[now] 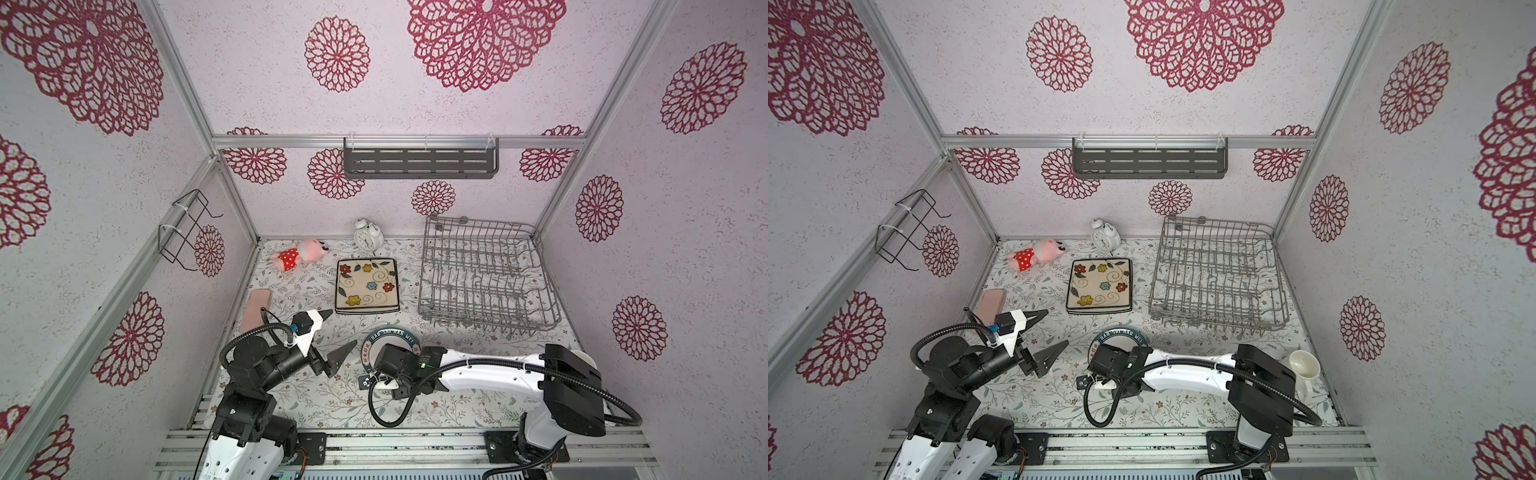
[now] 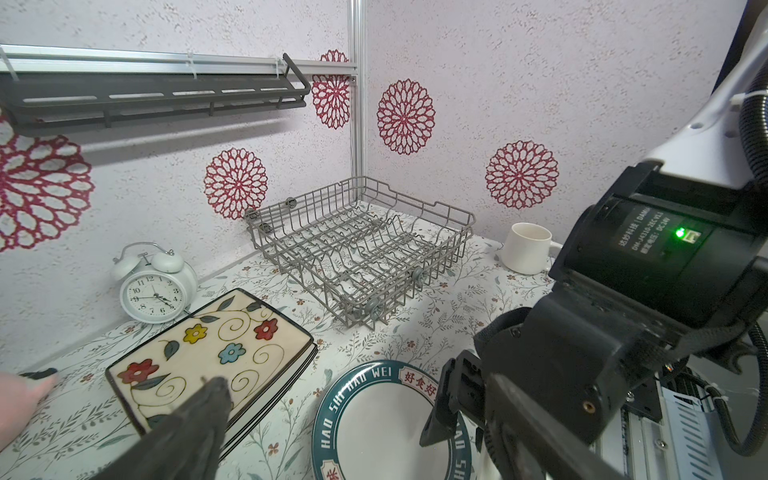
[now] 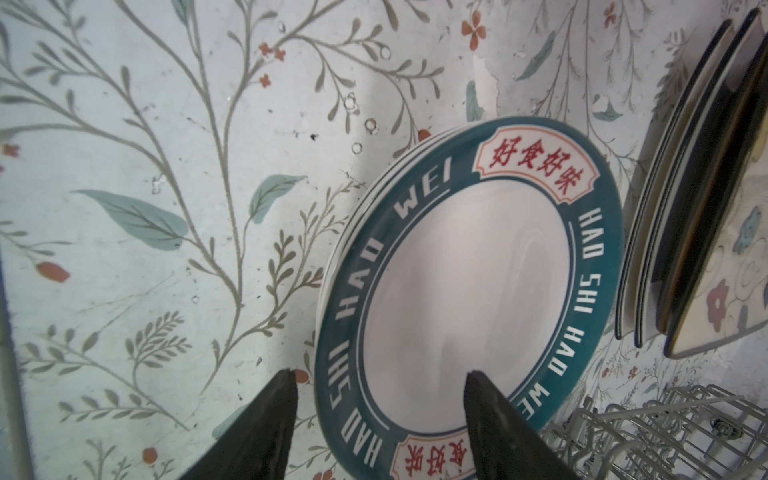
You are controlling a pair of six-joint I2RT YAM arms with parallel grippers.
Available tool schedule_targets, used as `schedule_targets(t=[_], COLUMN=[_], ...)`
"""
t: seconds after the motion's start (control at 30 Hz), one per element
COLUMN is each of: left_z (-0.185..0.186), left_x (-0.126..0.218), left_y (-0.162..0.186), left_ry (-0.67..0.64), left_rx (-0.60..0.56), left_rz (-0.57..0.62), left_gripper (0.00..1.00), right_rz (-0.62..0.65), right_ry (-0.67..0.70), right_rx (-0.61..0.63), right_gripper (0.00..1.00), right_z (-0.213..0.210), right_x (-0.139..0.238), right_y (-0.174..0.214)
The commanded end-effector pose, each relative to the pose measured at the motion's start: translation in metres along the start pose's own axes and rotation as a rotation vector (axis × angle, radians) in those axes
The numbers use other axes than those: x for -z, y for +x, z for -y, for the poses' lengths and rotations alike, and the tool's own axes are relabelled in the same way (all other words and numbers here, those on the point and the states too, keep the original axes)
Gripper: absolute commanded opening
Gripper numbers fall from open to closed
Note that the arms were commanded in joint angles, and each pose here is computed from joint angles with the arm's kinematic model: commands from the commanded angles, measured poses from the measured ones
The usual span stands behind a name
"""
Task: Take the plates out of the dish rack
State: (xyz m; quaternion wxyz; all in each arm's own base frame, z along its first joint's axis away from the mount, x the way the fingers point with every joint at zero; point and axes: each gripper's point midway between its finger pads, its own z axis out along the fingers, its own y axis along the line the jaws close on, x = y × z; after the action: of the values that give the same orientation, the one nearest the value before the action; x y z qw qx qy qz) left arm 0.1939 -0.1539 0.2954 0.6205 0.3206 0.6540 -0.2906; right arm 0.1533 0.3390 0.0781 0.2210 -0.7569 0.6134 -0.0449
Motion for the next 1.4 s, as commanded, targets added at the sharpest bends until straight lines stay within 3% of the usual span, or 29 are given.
schedule_targets(t=[0.0,0.27,0.5,0.67,0.83,1.0,1.13,1.37], left_z=[0.002,0.003,0.002,0.000,-0.004,-0.035,-0.053,-0.103], left_x=[0.000,0.001,0.000,-0.002,-0.003,0.000,-0.001,0.011], left_y=[0.001,0.000,0.000,0.001,0.001,-0.008,-0.018,-0.043], left_ry=[0.006,0.009,0.009,0.004,-0.014,-0.189,-0.275,-0.549], left_rx=[-0.009,-0.013,-0.013,-0.011,-0.009,0.026,0.051,0.048], left_rz=[-0.002,0.003,0.005,-0.003,-0.008,0.017,0.045,0.120], left_gripper=[0.97,0.97,0.97,0.97,0.97,0.97,0.97,0.97], right_rz=[0.046,0.157,0.331,0.539,0.654,0.783,0.833,0.814], right_ry=[0.017,0.071,0.199,0.282,0.368,0.488,0.564,0.759], right_rx=[-0.050,-0.150,-0.418,-0.631,-0.760,-0.910,-0.954,-1.008], right_gripper=[0.68,0.68,0.70,0.74,0.80,0.91,0.99,0.99], right_z=[0.011,0.035,0.097,0.135,0.163,0.196,0.212,0.235], right_x=[0.024,0.061,0.114,0.167,0.207,0.252,0.277,0.297], right_y=[-0.008,-0.011,0.012,0.025,0.048,0.076,0.089,0.118])
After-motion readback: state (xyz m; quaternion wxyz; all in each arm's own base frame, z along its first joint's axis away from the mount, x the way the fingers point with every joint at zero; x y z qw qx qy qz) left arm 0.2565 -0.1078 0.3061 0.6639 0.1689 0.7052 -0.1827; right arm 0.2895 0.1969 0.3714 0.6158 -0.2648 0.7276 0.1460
